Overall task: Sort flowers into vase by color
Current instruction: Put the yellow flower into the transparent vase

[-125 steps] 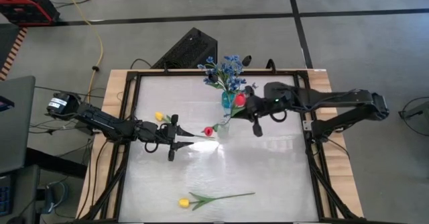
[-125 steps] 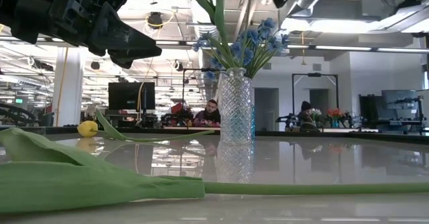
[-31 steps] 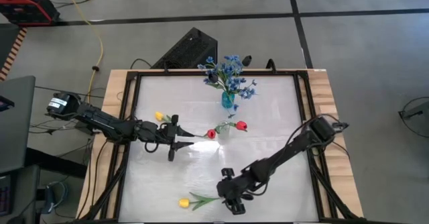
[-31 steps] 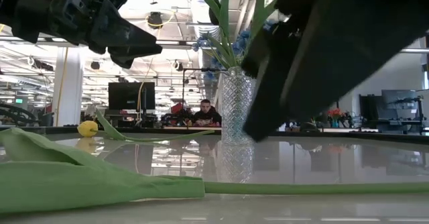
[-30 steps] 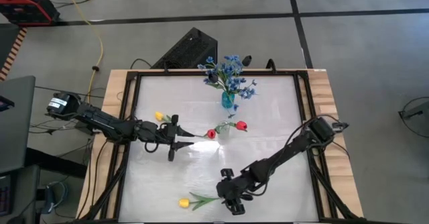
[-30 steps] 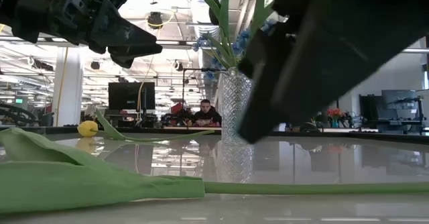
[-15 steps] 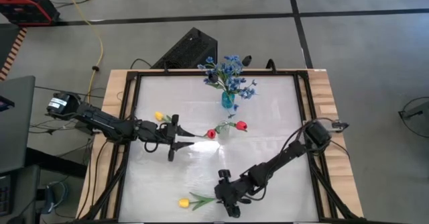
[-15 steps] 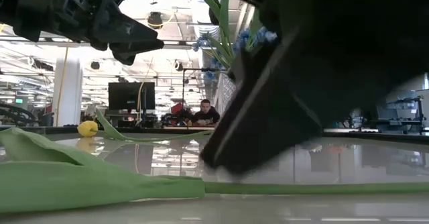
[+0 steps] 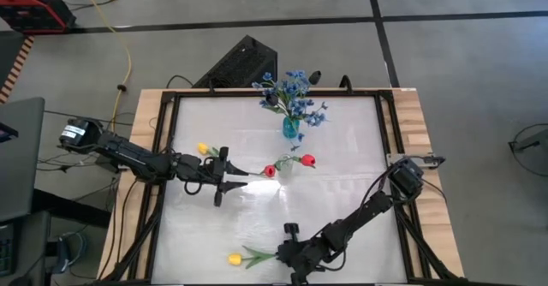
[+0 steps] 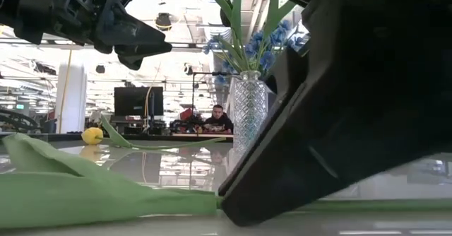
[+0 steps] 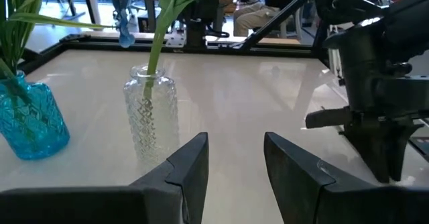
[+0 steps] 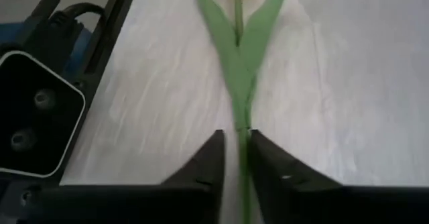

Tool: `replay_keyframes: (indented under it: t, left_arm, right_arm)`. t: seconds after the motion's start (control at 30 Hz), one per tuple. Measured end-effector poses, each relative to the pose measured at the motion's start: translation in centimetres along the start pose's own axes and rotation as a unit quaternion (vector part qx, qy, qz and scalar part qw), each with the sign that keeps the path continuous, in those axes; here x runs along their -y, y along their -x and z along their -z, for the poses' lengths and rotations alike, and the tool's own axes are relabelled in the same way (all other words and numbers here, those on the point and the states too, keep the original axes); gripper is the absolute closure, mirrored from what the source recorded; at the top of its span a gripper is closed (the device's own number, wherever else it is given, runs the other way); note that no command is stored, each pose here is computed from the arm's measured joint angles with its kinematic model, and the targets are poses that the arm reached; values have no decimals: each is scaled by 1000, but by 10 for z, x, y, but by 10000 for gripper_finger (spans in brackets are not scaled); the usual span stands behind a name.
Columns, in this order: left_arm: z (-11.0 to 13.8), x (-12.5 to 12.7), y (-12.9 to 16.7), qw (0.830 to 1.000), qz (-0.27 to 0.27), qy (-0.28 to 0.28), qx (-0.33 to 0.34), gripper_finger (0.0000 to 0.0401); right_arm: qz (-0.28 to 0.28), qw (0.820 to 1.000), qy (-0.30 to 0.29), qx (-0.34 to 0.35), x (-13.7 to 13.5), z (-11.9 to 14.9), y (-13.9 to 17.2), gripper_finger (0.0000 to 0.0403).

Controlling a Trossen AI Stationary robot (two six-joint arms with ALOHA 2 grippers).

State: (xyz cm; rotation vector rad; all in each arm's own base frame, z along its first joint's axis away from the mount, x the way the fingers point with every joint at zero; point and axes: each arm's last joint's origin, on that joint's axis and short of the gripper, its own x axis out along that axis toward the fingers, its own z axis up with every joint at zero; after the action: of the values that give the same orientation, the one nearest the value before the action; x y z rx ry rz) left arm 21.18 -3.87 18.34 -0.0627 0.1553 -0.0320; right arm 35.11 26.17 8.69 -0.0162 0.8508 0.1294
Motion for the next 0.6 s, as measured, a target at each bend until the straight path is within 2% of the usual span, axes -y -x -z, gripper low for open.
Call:
replay_keyframes:
  t: [0.13,0.23,0.33,0.47,0.6]
  left_arm:
    - [0,0,0,1000,0,0,0,269]
    - [0,0,0,1000,0,0,0,269]
    - [0,0,0,1000,0,0,-1,269]
    - [0,0,0,1000,1,0,-2,269]
    - [0,0,0,1000,1,0,-2,269]
  right_arm:
    - [-2,999,-43,0,3,-6,7,385]
    - [3,998,-66,-2,8,-15,20,387]
    - [44,998,-34,-3,16,-22,44,388]
    - [122,989,-30,84,24,-32,95,388]
    - [124,975,-61,175,40,-19,125,388]
